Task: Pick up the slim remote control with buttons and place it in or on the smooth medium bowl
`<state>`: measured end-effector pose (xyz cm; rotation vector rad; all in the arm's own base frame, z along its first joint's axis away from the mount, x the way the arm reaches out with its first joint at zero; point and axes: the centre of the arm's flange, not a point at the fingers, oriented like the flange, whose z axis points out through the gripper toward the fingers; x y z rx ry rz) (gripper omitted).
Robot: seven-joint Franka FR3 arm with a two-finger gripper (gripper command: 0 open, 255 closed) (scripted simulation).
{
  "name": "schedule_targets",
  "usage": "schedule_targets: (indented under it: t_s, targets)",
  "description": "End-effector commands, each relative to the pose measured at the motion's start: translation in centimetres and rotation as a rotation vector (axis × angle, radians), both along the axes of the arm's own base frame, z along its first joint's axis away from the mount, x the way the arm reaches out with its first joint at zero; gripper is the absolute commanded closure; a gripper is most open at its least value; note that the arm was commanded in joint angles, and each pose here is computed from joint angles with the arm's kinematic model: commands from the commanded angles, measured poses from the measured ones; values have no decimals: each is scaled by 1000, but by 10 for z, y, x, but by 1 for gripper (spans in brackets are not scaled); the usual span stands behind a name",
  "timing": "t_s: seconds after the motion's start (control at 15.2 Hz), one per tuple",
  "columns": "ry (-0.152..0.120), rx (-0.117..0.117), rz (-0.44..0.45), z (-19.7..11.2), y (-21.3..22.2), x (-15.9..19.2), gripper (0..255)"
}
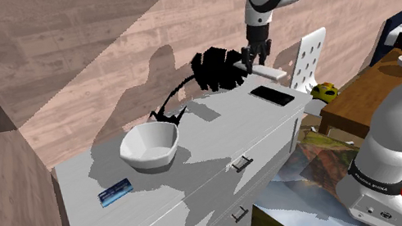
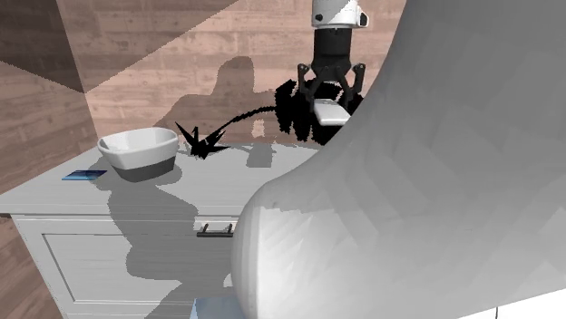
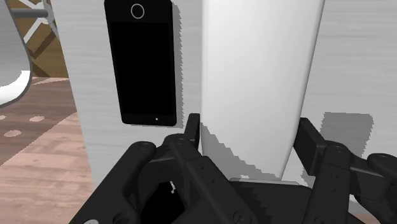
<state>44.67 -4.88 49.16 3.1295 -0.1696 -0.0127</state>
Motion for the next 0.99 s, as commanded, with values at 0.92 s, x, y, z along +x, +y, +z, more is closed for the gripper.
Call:
schedule_targets:
  t_s: [0.92]
  targets:
    - [0,0,0,2,202,35,255]
